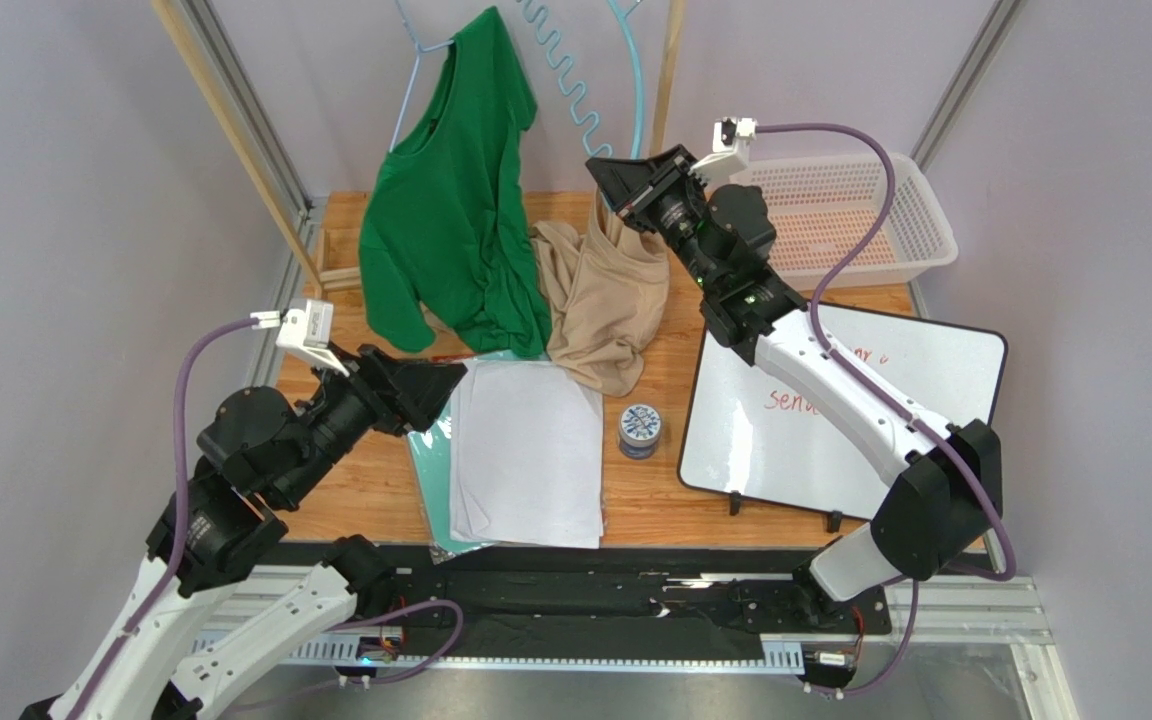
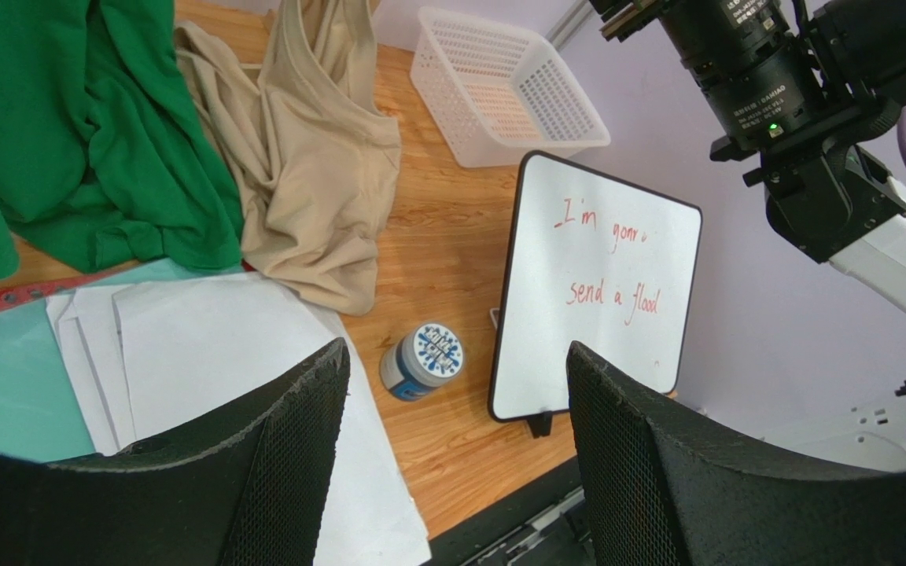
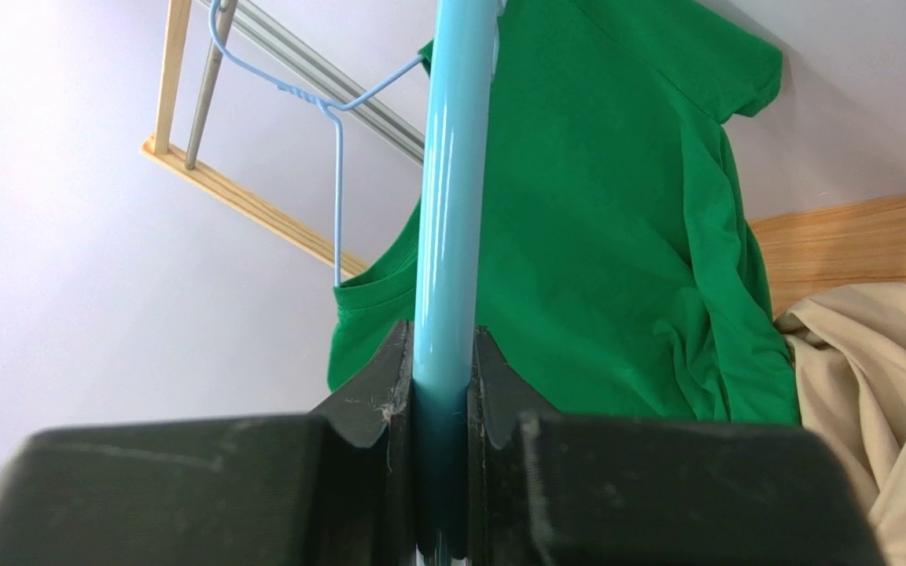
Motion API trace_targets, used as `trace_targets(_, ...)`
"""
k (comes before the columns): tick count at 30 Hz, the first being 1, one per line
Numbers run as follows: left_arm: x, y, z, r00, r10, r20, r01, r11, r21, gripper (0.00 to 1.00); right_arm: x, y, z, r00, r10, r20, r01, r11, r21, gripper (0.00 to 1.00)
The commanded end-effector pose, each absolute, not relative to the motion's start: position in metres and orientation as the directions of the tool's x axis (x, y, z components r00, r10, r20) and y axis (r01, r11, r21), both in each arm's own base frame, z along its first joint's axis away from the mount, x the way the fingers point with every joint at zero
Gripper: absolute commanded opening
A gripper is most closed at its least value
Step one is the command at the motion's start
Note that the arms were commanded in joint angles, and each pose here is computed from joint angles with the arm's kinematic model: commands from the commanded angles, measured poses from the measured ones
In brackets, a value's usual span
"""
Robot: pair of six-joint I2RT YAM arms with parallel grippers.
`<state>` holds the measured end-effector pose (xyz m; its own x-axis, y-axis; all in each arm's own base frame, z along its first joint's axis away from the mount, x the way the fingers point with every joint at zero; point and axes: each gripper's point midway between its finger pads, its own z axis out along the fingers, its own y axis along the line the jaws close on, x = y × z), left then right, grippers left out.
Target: Remove the t-shirt from the hanger
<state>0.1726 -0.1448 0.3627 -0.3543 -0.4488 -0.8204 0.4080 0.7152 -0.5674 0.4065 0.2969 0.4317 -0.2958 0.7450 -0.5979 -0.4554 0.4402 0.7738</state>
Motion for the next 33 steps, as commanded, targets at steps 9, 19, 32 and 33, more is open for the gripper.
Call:
trace_targets(9,0.173,-0.145,0.358,-0.348,-0.424,-0.836,0.418,0.728,-0.543,0.72,0.394,0.28,0.509,-0.201,0.821,-0.534,-0.58,0.34,0.74,0.0)
trace_targets(19,0.172,-0.146,0.357,-0.354,-0.426,-0.833,0.418,0.724,-0.548,0.72,0.398,0.289,0.514,-0.279,0.808,-0.52,-0.599,0.277,0.752,0.0)
trace_targets(32,0.169,-0.147,0.358,-0.364,-0.429,-0.827,0.427,0.712,-0.557,0.72,0.414,0.296,0.516,-0.372,0.798,-0.475,-0.597,0.186,0.781,0.0)
trace_targets(33,0.169,-0.148,0.358,-0.366,-0.427,-0.827,0.43,0.71,-0.558,0.72,0.415,0.297,0.515,-0.378,0.796,-0.474,-0.592,0.186,0.784,0.0)
